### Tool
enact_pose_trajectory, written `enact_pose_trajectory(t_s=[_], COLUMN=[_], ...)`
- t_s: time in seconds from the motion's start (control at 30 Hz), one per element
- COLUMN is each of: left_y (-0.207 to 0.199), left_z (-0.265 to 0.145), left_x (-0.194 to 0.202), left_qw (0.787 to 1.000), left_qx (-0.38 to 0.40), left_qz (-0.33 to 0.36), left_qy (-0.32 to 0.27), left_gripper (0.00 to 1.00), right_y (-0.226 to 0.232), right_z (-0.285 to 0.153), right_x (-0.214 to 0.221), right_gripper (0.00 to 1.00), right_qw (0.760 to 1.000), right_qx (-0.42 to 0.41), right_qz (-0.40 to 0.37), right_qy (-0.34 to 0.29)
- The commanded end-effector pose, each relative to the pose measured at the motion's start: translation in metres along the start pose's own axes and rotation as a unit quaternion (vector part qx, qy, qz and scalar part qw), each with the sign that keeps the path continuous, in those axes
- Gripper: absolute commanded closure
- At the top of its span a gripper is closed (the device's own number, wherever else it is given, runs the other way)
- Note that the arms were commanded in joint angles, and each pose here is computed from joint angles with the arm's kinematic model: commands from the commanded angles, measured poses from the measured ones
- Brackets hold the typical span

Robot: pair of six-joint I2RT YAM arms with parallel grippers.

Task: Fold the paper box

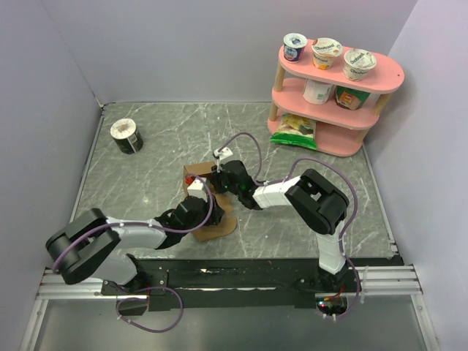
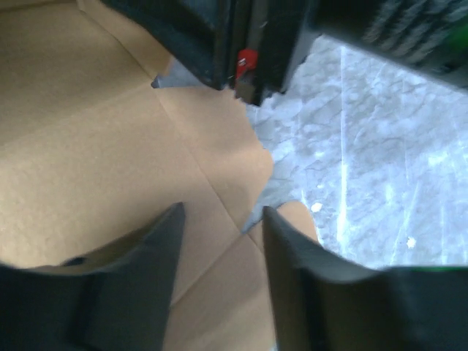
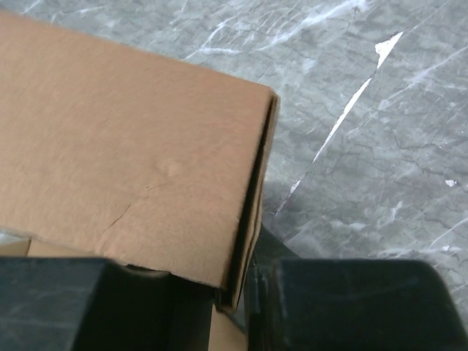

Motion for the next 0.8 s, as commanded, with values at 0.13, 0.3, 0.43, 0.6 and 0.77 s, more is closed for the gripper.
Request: enact_pose_trajectory(t_s=[0.13,0.3,0.43,0.6,0.77], left_y=[-0.016,-0.031,-0.022,-0.013,-0.011], left_z=[-0.027,-0.061,-0.079,-0.073,-0.062], left_x=[-0.047,-0.093,-0.122,-0.123,-0.117], left_qw=[0.999,0.994,0.988,0.989,0.993], left_qx=[-0.021,-0.016,-0.047,-0.042,-0.025], left_qz=[0.030,0.043,0.051,0.046,0.039], left_qy=[-0.040,-0.102,-0.141,-0.137,-0.110], left_gripper=[0.09,0.04,0.04,0.04,0.04], right_y=[-0.010,-0.020,-0.022,-0.022,-0.019], right_z=[-0.007,-0.024,-0.041,-0.060,-0.083], right_x=[-0.010,-0.007,-0.010,-0.006,-0.005], right_gripper=[0.80,0.80,0.81,0.81,0.81], right_qw=[1.000,0.998,0.997,0.994,0.989], right_qx=[0.026,0.027,0.020,-0.001,-0.026], right_qz=[0.001,0.014,0.017,0.018,0.030], right_qy=[0.010,0.047,0.070,0.107,0.146])
Point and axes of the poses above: each gripper's point midway between its finger pads, its own z axis out along the fingers, its own y axis along the line the jaws close on, x = y × z, the point moved 3 cm from there along -z, back along the fingers, and after that the axes turned 7 degrees about -z, right-handed, at the moved point
